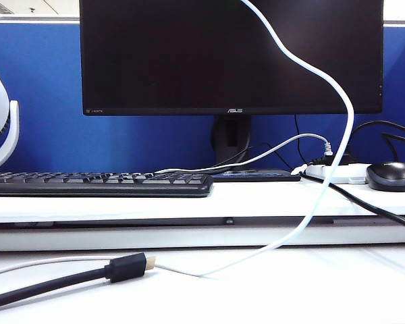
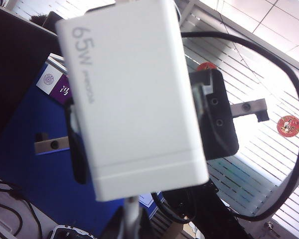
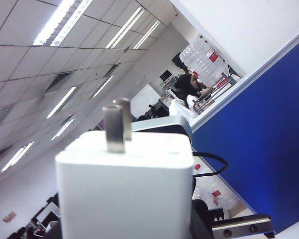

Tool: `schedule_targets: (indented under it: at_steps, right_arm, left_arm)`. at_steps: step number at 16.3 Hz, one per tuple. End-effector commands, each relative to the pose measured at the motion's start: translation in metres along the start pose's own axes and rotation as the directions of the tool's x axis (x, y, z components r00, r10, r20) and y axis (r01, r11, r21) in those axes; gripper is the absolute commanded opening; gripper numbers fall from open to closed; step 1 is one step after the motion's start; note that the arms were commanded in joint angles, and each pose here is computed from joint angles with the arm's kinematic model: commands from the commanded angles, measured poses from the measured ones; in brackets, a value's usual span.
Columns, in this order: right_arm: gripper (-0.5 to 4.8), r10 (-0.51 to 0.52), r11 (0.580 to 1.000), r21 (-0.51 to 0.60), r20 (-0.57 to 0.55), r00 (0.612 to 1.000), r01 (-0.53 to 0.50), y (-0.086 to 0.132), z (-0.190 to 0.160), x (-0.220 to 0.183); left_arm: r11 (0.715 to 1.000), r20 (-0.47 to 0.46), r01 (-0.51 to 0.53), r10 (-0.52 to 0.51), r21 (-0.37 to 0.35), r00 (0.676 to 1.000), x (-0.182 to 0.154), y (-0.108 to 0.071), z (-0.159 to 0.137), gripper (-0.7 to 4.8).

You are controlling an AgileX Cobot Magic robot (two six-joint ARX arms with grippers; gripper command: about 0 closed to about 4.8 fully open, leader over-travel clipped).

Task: Pick up the Type-C charging cable and the charging base, insert one end of the Type-C charger into the corresponding slot on the base, and finally place the plugged-in charger back on the table.

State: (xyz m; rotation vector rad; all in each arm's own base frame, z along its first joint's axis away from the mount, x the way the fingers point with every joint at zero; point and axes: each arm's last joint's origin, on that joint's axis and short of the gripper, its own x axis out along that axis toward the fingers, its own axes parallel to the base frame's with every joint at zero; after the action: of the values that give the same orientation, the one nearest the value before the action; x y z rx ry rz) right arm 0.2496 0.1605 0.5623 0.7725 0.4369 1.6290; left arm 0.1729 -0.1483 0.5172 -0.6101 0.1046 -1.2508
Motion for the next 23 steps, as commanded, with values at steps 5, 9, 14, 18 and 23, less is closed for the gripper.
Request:
schedule_targets:
  at_steps: [5, 9, 14, 18, 23]
  right_arm:
    - [-0.05, 0.022, 0.997, -0.073, -0.045, 0.999, -0.025, 0.007, -0.006, 0.005]
    - [-0.05, 0.037, 0.975, -0.216, -0.086, 0.996, -0.055, 0.009, -0.007, 0.005]
    - [-0.05, -0.042, 0.997, -0.065, -0.131, 0.991, 0.033, -0.005, -0.016, 0.005]
    - [-0.05, -0.075, 0.982, -0.184, -0.121, 0.990, 0.052, -0.006, -0.020, 0.005]
    - [-0.05, -0.116, 0.989, -0.108, -0.170, 0.979, 0.098, -0.011, -0.028, 0.002]
  left_arm:
    - [1.000, 0.028, 0.023, -0.022, -0.006, 0.999, -0.001, -0.004, 0.004, -0.05]
    - [0.998, 0.030, 0.031, -0.030, -0.049, 0.999, -0.001, -0.004, 0.005, -0.05]
    - [0.999, 0.049, 0.007, -0.004, -0.047, 0.999, -0.008, 0.004, 0.013, -0.05]
    - [0.998, 0.051, 0.007, -0.004, -0.059, 0.999, -0.008, 0.004, 0.012, -0.05]
    - [0.998, 0.053, 0.008, -0.006, -0.056, 0.999, -0.008, 0.003, 0.013, -0.05]
